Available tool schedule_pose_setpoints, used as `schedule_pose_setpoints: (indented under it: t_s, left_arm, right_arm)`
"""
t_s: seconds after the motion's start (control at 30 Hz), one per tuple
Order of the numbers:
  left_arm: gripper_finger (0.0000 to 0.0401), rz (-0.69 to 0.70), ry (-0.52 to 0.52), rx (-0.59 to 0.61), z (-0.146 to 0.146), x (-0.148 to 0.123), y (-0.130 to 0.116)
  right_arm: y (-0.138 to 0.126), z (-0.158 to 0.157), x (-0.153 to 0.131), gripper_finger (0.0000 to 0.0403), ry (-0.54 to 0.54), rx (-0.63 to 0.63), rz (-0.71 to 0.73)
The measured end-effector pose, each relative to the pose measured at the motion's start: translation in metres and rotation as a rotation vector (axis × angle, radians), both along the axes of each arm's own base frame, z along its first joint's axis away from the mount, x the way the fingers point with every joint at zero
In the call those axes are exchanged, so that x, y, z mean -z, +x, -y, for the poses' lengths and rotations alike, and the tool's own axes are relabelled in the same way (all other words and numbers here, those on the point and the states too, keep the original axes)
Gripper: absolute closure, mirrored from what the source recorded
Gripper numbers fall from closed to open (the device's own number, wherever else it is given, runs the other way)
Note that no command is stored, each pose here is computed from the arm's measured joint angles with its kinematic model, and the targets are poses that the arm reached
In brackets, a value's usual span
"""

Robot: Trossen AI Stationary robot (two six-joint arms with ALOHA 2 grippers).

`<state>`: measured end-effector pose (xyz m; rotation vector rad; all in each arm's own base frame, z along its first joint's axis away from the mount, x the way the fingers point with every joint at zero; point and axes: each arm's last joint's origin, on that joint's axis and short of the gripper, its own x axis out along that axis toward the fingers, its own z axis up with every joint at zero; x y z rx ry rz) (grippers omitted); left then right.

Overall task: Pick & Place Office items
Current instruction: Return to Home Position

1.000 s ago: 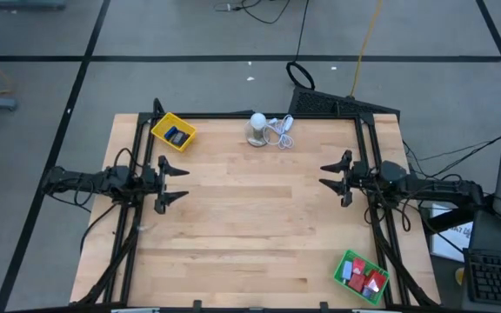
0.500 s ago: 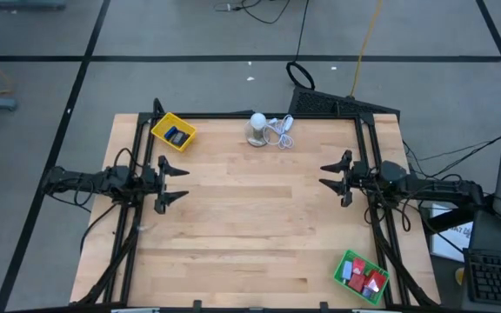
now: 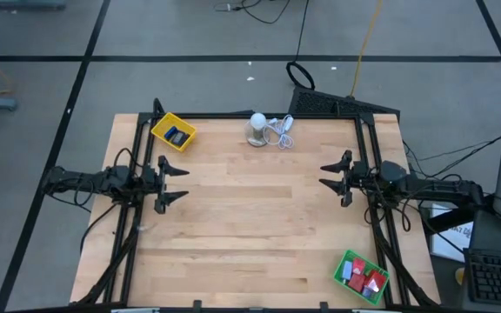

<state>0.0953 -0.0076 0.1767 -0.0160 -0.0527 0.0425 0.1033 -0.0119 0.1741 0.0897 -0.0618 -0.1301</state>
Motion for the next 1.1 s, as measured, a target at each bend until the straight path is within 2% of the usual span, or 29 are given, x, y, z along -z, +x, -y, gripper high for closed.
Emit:
schedule_pose_setpoints:
  t_s: [0.5,1.1]
  left_arm:
    - [0.0078,0.0,0.0,0.0,0.0,0.0,0.0]
    - [0.0092,0.0,0.0,0.0,0.0,0.0,0.0]
  right_arm:
    - [0.0,0.0,0.0,0.0206,0.0,0.0,0.0]
    - [0.0,0.0,0.0,0.0206,0.0,0.0,0.0]
